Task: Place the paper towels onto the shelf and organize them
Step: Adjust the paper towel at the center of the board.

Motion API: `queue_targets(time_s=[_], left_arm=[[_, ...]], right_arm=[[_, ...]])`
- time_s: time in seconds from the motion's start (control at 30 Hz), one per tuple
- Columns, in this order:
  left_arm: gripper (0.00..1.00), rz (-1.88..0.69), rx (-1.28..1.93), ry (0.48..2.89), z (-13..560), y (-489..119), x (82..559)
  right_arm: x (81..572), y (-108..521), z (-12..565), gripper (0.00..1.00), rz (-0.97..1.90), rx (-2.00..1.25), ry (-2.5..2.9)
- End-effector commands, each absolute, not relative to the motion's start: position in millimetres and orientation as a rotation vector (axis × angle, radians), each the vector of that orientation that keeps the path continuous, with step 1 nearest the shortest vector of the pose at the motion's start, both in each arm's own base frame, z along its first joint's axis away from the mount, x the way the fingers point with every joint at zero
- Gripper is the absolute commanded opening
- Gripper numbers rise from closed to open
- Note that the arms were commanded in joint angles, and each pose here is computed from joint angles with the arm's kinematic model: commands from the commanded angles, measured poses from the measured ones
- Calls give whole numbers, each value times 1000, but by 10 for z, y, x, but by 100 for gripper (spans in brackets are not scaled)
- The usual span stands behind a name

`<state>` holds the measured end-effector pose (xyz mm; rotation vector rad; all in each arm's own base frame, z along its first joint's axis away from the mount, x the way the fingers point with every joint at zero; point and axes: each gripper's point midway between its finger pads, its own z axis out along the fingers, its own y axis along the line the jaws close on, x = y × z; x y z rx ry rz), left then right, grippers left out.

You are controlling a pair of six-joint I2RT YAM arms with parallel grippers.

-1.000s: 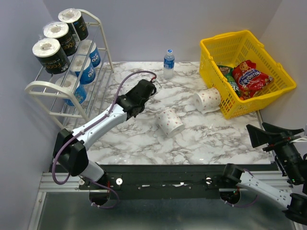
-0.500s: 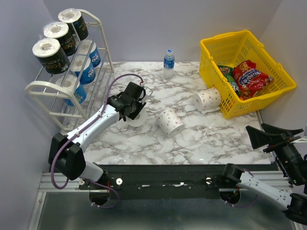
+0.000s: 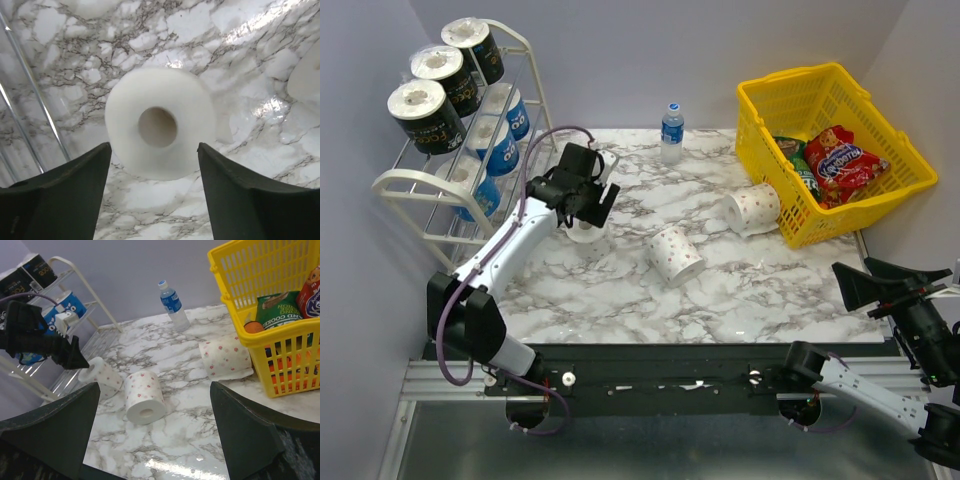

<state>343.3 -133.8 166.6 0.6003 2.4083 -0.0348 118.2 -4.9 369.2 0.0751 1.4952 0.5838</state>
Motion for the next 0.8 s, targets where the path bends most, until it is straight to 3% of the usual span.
queue_targets(time_s=[0.0, 0.2, 0.77], left_arm=[[88, -46, 541, 2315, 2118, -1367, 3652], [88, 0, 535, 2212, 2382, -1479, 3684], [83, 201, 784, 2255, 1520, -1609, 3529]], right_arm=[[1192, -59, 3613, 100, 564, 68, 1516], [1186, -88, 3609, 100, 561, 77, 1514], [1202, 5, 3618, 100, 583, 69, 1528]])
